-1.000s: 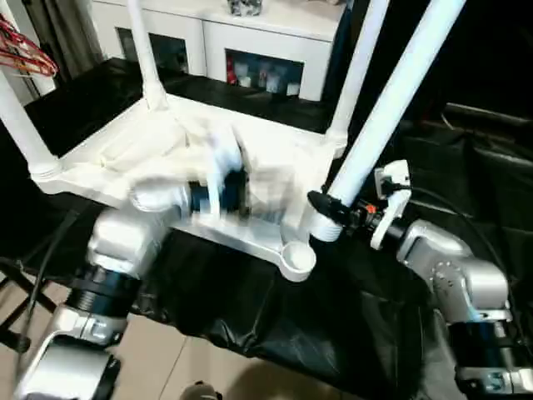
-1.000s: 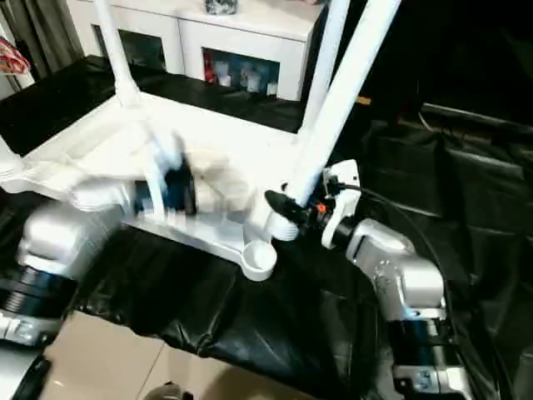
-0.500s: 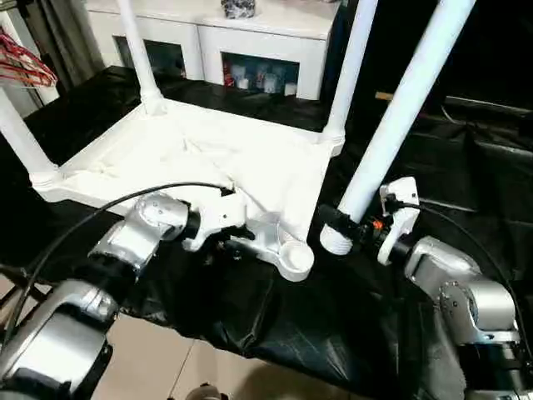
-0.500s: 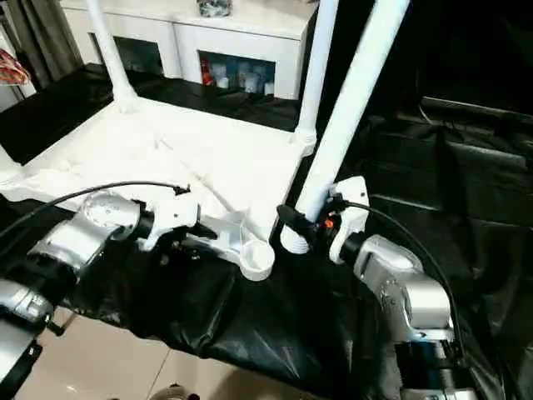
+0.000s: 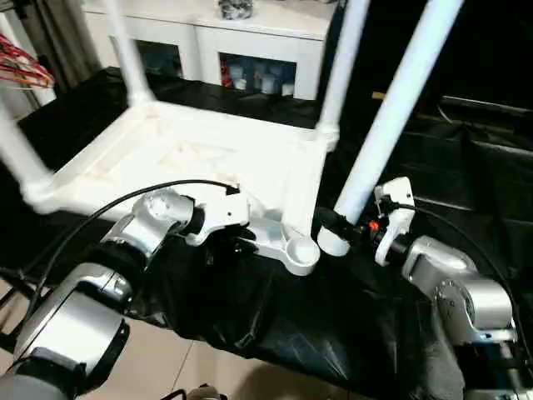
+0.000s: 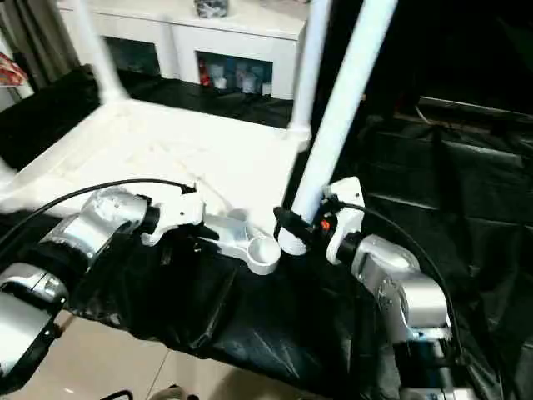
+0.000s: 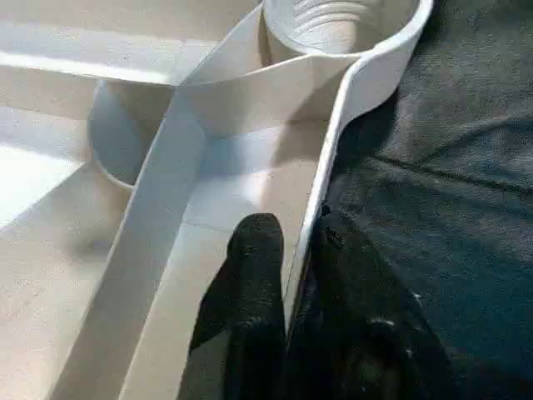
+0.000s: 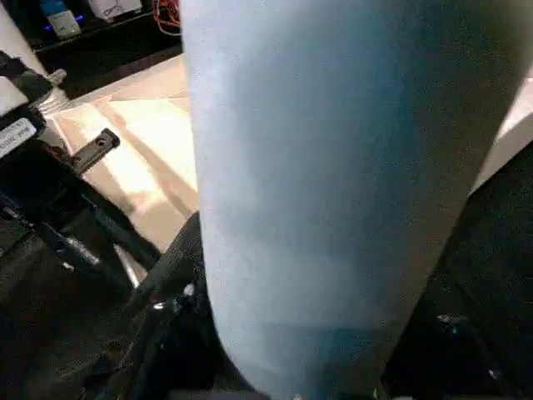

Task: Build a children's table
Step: Rotate table base, then insert table leg to table base

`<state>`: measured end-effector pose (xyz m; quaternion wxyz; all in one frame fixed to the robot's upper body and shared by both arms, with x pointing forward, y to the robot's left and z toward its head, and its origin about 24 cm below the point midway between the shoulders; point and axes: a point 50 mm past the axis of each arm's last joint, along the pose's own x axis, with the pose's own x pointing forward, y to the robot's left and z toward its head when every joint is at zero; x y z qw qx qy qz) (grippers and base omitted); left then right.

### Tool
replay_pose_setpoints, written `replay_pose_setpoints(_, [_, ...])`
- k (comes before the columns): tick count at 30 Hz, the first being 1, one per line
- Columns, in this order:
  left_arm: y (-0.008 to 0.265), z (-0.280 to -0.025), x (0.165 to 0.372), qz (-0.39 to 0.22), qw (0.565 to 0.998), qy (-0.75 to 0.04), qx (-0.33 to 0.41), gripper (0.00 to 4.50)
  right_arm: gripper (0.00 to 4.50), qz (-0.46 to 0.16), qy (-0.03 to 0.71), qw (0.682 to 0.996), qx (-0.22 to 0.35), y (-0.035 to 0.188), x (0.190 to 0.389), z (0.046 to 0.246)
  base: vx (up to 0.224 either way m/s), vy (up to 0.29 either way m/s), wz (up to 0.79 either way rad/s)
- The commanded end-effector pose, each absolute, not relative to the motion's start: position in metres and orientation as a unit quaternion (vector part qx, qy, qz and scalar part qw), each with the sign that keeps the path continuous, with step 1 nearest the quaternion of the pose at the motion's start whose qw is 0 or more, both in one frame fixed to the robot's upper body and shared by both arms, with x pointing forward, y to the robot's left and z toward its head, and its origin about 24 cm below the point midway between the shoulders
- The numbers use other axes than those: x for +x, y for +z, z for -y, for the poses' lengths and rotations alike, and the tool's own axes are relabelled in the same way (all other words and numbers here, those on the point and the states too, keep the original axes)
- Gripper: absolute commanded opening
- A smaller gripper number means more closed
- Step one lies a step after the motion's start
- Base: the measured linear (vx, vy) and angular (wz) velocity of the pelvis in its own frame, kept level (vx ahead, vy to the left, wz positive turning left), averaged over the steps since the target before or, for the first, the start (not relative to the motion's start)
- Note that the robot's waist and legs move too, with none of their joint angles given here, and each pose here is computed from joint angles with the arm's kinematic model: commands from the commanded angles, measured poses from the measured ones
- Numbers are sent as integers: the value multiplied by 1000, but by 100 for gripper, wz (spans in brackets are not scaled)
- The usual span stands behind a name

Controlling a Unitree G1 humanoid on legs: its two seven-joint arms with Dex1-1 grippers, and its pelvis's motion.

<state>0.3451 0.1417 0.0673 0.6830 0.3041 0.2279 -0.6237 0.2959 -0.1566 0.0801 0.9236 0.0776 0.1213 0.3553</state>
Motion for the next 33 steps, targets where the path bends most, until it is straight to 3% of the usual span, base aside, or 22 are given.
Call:
replay_pose_setpoints(1, [57, -151, 341, -279, 679, -617, 282, 46, 194, -107, 362, 924, 63, 87, 300, 156, 0, 0, 0])
replay_pose_setpoints(7, [53, -137, 340, -298, 702, -603, 232, 24, 194, -104, 362, 925, 54, 91, 307, 158, 0, 0, 0])
replay_pose_setpoints(14, [52, -111, 338, -257, 739, -588, 206, 1, 194, -106, 364, 924, 51, 90, 309, 158, 0, 0, 0])
replay_pose_setpoints(21, [52, -104, 335, -225, 754, -580, 209, 0, 194, -107, 365, 924, 53, 89, 309, 157, 0, 0, 0])
replay_pose_setpoints(22, [52, -104, 335, -224, 755, -580, 210, 28, 194, -107, 365, 923, 53, 89, 309, 157, 0, 0, 0])
replay_pose_setpoints(25, [52, -104, 336, -205, 765, -572, 214, 59, 194, -107, 365, 923, 52, 88, 309, 156, 0, 0, 0])
replay_pose_setpoints(33, [48, -115, 334, -215, 766, -566, 218, 88, 194, -107, 366, 923, 48, 88, 310, 153, 0, 0, 0])
